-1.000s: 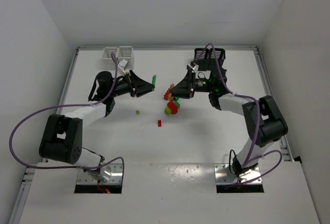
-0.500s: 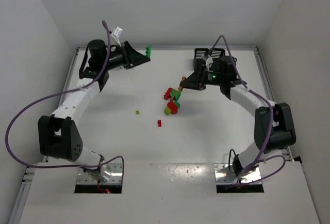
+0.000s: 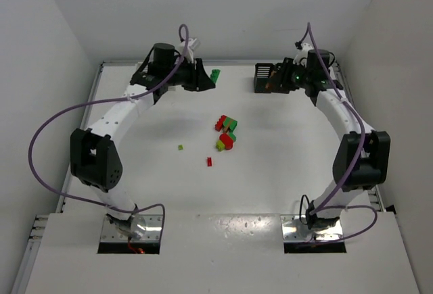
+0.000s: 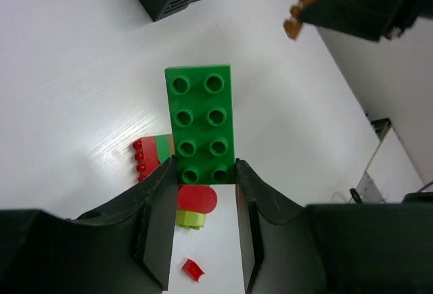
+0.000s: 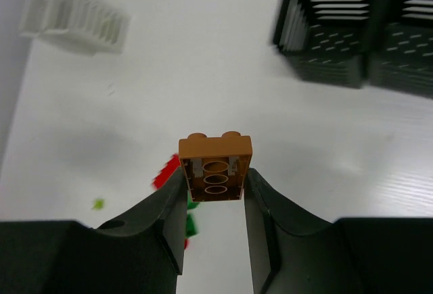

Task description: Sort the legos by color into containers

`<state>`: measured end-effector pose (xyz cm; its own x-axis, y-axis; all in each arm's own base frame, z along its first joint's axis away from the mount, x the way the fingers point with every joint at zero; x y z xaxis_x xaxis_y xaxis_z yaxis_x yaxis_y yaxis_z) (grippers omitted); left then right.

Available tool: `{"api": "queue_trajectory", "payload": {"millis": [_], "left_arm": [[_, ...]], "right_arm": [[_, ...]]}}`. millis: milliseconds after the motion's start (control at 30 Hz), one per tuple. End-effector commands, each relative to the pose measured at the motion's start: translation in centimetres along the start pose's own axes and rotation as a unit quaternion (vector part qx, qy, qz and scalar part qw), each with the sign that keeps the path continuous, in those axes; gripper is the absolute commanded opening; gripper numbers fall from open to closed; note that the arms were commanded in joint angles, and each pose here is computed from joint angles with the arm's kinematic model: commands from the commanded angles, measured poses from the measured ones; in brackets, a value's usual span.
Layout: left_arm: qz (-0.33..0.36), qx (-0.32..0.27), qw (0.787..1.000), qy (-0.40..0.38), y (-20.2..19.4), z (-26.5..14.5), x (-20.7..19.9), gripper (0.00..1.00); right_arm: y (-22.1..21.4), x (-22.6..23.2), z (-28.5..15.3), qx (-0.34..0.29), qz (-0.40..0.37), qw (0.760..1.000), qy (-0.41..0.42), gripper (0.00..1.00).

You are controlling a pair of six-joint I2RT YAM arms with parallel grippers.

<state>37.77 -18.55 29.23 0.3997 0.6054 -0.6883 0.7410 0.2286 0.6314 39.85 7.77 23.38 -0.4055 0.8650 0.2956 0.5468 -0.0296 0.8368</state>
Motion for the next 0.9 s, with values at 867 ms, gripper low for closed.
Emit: {"api": "queue_trajectory", "payload": {"millis": [867], "left_arm": [[0.063, -0.005, 0.998, 0.014, -0.3, 2.3, -1.4, 0.00]], "right_arm": [[7.2, -14.3, 7.0, -0.111, -0.057, 0.969, -0.215, 0.00]]}}
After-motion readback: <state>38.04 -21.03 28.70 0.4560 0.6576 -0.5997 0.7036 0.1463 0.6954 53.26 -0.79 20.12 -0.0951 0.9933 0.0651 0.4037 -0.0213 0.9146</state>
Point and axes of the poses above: each gripper's point midway between its finger pads, its own z axis out along the fingers, its own x axis along the line the jaws close on, y = z × x, the point moved 8 cm from there along -z, back along the fingers, and after that the axes turned 14 degrees about -z, right-handed, at the moved point
